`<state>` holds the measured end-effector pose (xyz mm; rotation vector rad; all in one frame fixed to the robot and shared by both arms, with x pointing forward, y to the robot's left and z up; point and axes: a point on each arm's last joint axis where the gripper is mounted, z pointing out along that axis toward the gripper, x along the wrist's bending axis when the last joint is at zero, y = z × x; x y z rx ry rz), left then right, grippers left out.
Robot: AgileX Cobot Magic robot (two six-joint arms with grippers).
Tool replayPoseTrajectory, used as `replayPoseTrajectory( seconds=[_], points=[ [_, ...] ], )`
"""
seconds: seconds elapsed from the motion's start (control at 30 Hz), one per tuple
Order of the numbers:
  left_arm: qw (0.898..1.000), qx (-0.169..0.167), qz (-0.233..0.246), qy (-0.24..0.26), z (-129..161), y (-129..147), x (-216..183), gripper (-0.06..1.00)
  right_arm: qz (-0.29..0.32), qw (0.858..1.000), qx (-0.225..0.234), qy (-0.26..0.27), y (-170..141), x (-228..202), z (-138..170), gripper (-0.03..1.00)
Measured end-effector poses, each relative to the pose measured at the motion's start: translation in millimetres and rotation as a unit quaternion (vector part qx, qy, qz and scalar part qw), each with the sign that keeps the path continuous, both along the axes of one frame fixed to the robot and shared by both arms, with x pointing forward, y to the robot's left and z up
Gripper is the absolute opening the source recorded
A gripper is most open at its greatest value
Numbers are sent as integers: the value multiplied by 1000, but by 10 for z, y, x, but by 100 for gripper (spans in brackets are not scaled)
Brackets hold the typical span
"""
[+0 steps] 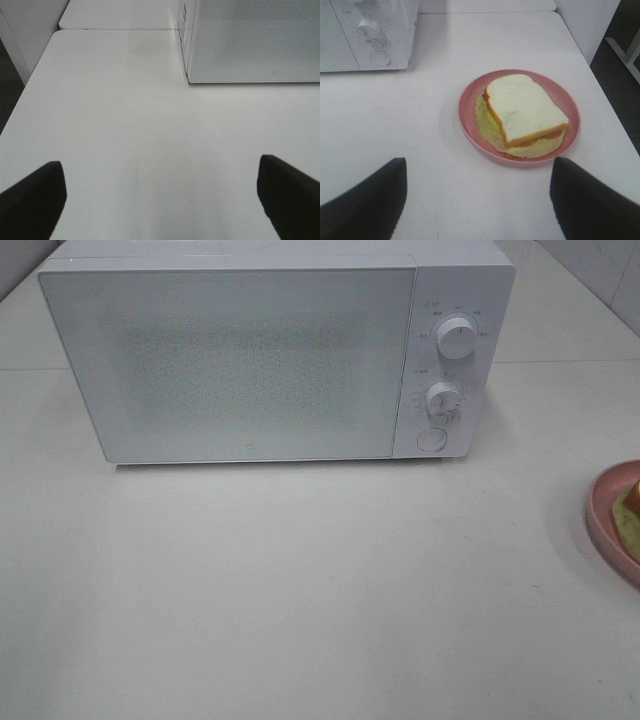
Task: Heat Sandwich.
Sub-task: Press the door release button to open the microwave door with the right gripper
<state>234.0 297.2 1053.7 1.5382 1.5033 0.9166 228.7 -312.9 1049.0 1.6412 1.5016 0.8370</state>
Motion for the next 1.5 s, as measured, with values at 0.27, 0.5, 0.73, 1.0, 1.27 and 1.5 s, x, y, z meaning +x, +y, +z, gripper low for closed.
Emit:
replayPoseTrajectory(
  seconds=[0.27, 0.5, 0.73, 1.0, 1.27, 1.5],
  points=[
    [1000, 0, 0, 0, 0, 0, 0, 97, 0, 1000, 0, 0, 0, 0, 0, 76],
    [1000, 0, 0, 0, 0, 0, 0, 97, 0, 1000, 0, 0, 0, 0, 0, 76],
    [1000, 0, 0, 0, 0, 0, 0, 97, 0, 1000, 0, 2, 1, 19, 59, 76],
    [1000, 0, 0, 0, 0, 0, 0, 97, 4, 999, -5, 41, 22, 288, 194, 76],
    [1000, 0, 0, 0, 0, 0, 0, 97, 9, 997, -9, 76, 45, 560, 199, 76],
    [1000, 0, 0, 0, 0, 0, 0, 97, 17, 996, -13, 90, 69, 821, 193, 76]
  ],
)
